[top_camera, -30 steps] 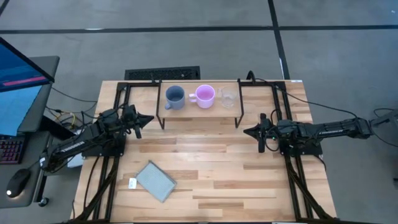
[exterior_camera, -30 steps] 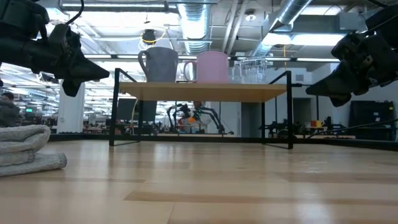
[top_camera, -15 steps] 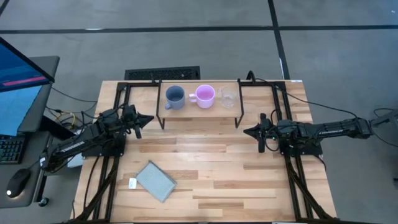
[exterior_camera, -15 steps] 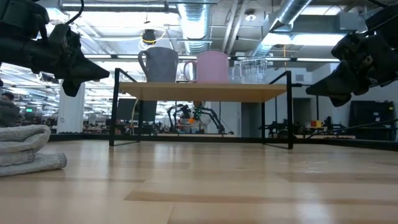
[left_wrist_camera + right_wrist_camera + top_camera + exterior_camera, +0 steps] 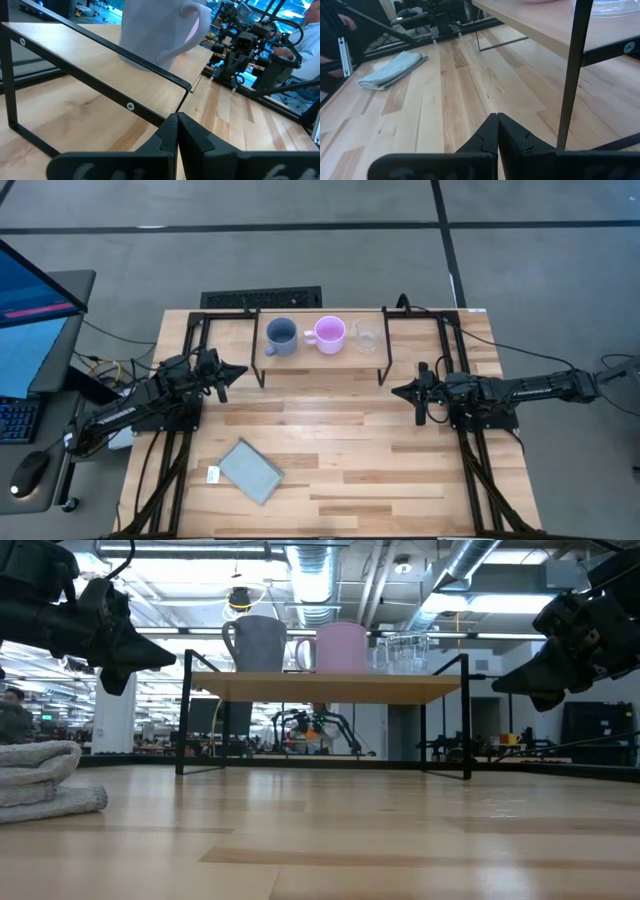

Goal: Stack small to large cups/mugs on shelf
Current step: Return to Home Position

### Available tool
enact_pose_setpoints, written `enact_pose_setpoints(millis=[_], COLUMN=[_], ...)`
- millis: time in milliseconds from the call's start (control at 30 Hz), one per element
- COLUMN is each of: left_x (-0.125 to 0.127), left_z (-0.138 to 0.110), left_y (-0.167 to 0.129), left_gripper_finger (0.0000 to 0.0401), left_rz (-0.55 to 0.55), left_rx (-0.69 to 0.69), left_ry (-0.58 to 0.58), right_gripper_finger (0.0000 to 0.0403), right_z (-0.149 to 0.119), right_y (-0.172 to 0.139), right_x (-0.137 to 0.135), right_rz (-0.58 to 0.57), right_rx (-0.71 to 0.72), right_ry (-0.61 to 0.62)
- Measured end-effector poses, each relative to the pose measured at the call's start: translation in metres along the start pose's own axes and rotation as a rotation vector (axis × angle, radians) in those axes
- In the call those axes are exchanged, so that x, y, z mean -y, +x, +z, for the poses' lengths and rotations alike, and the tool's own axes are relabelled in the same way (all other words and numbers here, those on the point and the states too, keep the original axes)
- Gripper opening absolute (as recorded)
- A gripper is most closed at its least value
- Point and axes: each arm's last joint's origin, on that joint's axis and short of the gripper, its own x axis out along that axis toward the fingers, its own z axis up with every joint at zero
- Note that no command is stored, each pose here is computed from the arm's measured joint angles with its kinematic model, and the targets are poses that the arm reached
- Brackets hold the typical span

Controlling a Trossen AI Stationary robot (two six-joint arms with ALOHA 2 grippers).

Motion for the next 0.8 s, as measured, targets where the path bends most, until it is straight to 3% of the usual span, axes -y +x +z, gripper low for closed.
enact_pose_setpoints(millis=[800], left_x=[0.0022], left_z=[-0.0009], left_y=[0.0003], left_gripper_finger=[0.0000], left_rz=[-0.008], left_rx=[-0.004], left_ry=[0.004], right_gripper_finger=[0.0029], right_z=[0.0000], right_y=[0.0000], right_x=[0.0000], right_rz=[0.000], right_rx=[0.000], right_ry=[0.000])
